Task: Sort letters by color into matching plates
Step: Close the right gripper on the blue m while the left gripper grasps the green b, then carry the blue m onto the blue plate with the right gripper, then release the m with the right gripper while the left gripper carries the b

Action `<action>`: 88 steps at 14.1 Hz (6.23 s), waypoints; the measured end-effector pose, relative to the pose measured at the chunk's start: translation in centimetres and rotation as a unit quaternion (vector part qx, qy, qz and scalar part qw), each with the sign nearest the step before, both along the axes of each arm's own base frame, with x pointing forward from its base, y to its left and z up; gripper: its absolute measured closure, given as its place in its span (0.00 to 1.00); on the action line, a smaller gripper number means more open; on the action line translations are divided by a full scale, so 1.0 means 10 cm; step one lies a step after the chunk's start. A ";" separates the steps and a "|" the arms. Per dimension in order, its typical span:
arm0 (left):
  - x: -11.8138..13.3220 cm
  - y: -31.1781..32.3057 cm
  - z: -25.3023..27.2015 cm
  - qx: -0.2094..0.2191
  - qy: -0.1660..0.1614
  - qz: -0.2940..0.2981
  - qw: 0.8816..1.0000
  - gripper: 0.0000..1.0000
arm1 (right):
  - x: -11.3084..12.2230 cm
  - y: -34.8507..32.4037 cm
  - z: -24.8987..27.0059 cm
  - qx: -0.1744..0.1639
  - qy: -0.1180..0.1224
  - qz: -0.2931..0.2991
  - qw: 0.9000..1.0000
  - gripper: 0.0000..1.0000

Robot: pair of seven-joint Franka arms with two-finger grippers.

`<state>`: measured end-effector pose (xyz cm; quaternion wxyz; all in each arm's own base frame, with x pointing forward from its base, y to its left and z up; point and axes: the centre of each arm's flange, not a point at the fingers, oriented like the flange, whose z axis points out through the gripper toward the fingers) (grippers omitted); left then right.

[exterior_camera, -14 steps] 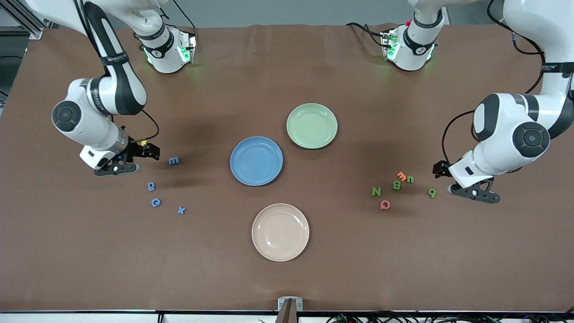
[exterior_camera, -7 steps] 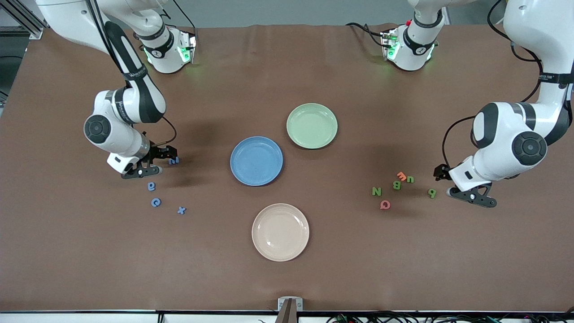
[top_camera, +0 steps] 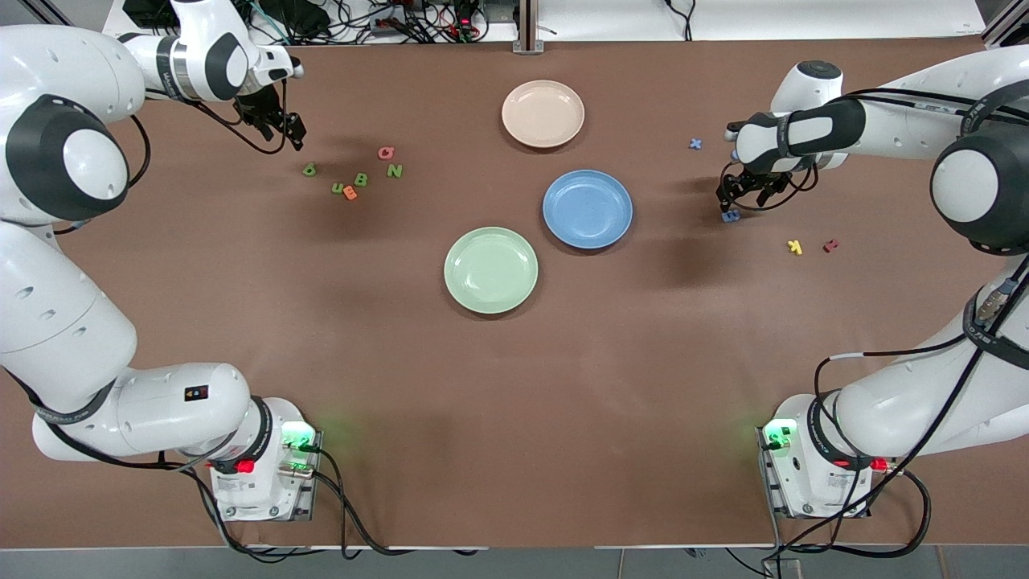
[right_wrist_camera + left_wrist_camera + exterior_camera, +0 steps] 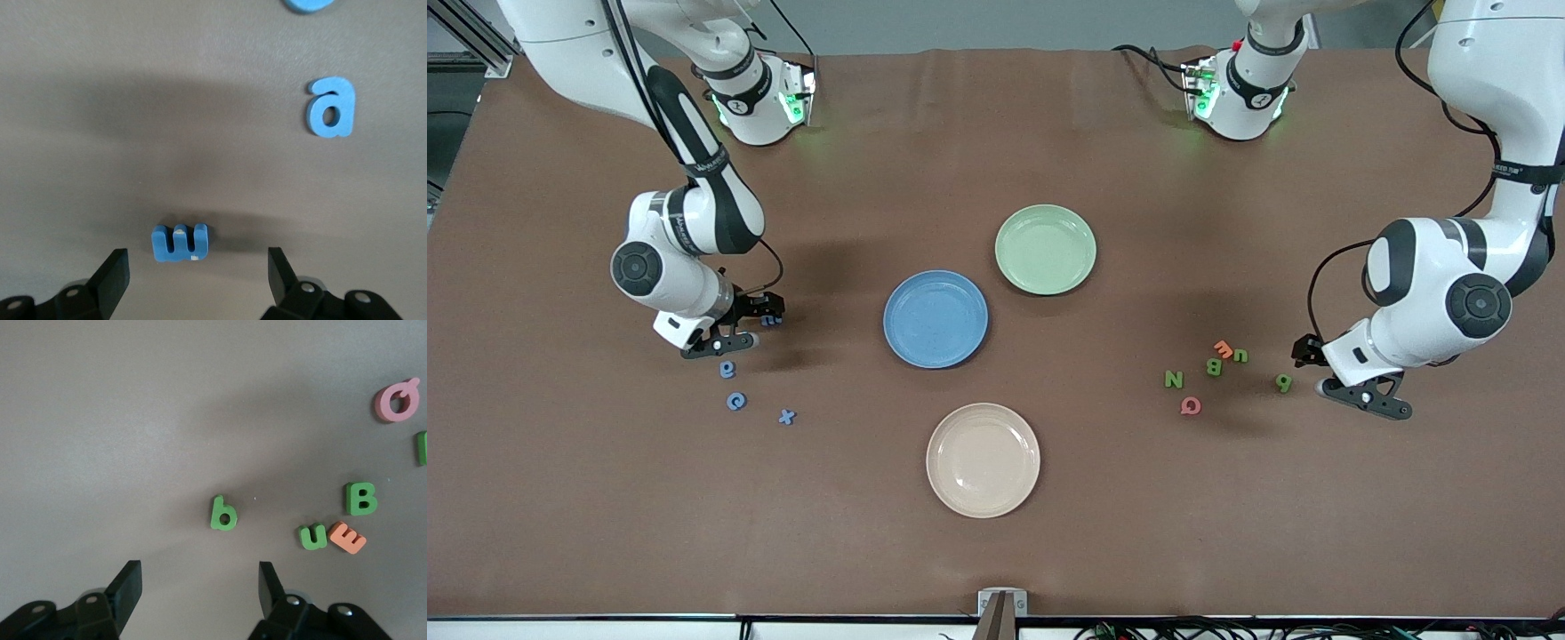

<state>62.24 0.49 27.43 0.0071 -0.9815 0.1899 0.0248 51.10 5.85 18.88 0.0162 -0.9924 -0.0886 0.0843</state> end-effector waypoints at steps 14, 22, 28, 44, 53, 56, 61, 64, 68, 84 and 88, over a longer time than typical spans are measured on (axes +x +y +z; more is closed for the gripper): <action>0.05 -0.07 -0.60 -0.016 -0.013 -0.063 0.998 0.35 | -0.04 0.18 -0.19 0.013 0.003 0.003 1.000 0.11; 0.04 -0.08 -0.81 -0.020 -0.011 -0.063 0.998 0.41 | -0.04 0.17 -0.24 0.013 0.000 0.011 1.000 0.13; 0.02 -0.07 -0.93 -0.022 -0.008 -0.061 0.998 0.46 | -0.02 0.15 -0.22 0.017 -0.003 0.033 0.999 0.35; 0.00 -0.03 -0.96 -0.022 -0.005 -0.058 0.998 0.70 | 0.22 0.35 0.12 0.020 0.059 0.010 0.998 0.59; 0.05 -0.03 -0.75 -0.019 -0.011 -0.060 0.998 0.73 | 0.54 2.28 0.67 -0.031 0.039 -0.117 0.992 0.59; 0.06 -0.05 -0.49 -0.014 -0.006 -0.062 0.998 0.73 | 0.59 2.73 0.40 -0.048 0.034 -0.167 0.984 0.59; 0.03 -0.39 -0.09 -0.016 0.003 -0.025 1.000 0.73 | 0.58 2.97 0.20 -0.062 0.033 -0.210 0.975 0.59; -0.06 -0.79 0.08 -0.017 0.029 0.020 0.999 0.73 | 0.61 2.98 0.19 -0.060 0.027 -0.221 0.973 0.59; -0.22 -1.28 0.22 -0.009 0.059 0.082 0.995 0.73 | 0.63 3.01 0.18 -0.058 0.024 -0.227 0.972 0.52; -1.58 -3.58 0.05 0.032 0.102 0.315 0.943 0.73 | 1.46 1.51 0.39 -0.033 0.008 -0.236 0.971 0.00; -1.95 -4.01 -0.22 0.021 0.102 0.375 0.921 0.73 | 1.67 1.02 0.49 -0.029 -0.004 -0.255 0.966 0.00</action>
